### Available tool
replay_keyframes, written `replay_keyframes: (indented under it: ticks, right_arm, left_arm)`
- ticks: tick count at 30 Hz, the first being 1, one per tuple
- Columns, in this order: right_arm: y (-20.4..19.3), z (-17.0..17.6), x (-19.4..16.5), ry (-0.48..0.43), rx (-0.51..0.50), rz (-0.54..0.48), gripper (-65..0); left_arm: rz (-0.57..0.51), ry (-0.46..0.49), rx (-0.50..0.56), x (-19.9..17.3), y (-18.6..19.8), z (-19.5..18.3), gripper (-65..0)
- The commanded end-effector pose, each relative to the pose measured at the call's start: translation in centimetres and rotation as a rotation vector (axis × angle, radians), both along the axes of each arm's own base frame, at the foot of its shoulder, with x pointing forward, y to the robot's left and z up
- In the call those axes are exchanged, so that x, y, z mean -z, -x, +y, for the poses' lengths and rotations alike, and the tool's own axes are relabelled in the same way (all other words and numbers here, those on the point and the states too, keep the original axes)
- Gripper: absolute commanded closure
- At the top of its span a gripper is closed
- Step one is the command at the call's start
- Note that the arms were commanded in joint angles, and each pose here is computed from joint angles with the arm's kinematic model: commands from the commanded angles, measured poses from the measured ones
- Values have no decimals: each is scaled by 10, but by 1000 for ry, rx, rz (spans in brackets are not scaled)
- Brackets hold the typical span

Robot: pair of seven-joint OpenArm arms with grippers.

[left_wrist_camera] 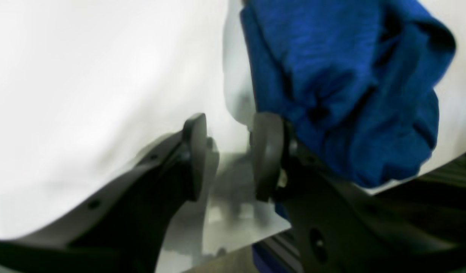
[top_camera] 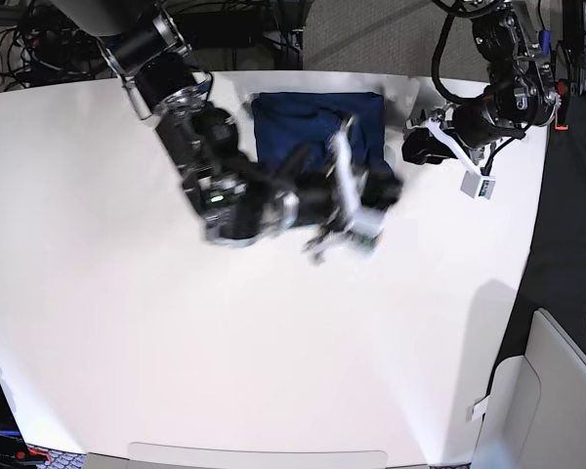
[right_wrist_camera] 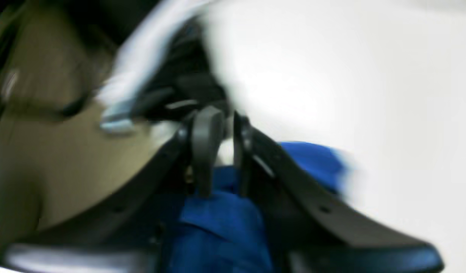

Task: Fold the T-shirt properly
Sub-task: 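Lift the bundle edge with the right gripper and fold it over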

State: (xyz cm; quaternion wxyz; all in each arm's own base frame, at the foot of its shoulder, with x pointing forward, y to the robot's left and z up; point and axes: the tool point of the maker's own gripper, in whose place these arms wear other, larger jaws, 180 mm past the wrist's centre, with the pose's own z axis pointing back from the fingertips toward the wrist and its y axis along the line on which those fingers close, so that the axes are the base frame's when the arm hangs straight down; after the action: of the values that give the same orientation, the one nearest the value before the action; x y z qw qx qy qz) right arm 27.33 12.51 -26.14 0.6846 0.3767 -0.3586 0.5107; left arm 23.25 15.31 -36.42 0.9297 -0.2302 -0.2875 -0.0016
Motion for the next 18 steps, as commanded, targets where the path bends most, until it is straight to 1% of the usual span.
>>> replay_keyframes:
  ticks: [1,3,5,7,10,12,15,18]
  right_arm:
    - [-19,-17,-13,-26,60,-37,-145]
    - [-42,-46,-18,-39,164,-42,-173]
    - [-59,-80,-14,-30,265,-39,-177]
    - [-69,-109,-9,-12,338,-34,-177]
    - [-74,-142,1,3,427,-10,-177]
    - [-73,-152,7,2,463,10,-176]
    - [-68,-158,15,9,479,32,-176]
    - [-65,-158,18,11,478,43,-176]
  left_arm:
    - [-53,1,11,-14,-7,-2,-207]
    - [-54,2,38,-15,-3,-11,-208]
    - [-61,1,73,-19,1,-21,-210]
    - [-82,5,113,-25,1,-34,-227]
    - [-78,27,157,-25,13,-53,-255]
    - [-77,39,178,-25,14,-62,-259]
    - [-76,65,204,-25,15,-77,-260]
    - [-102,21,197,-26,3,-78,-260]
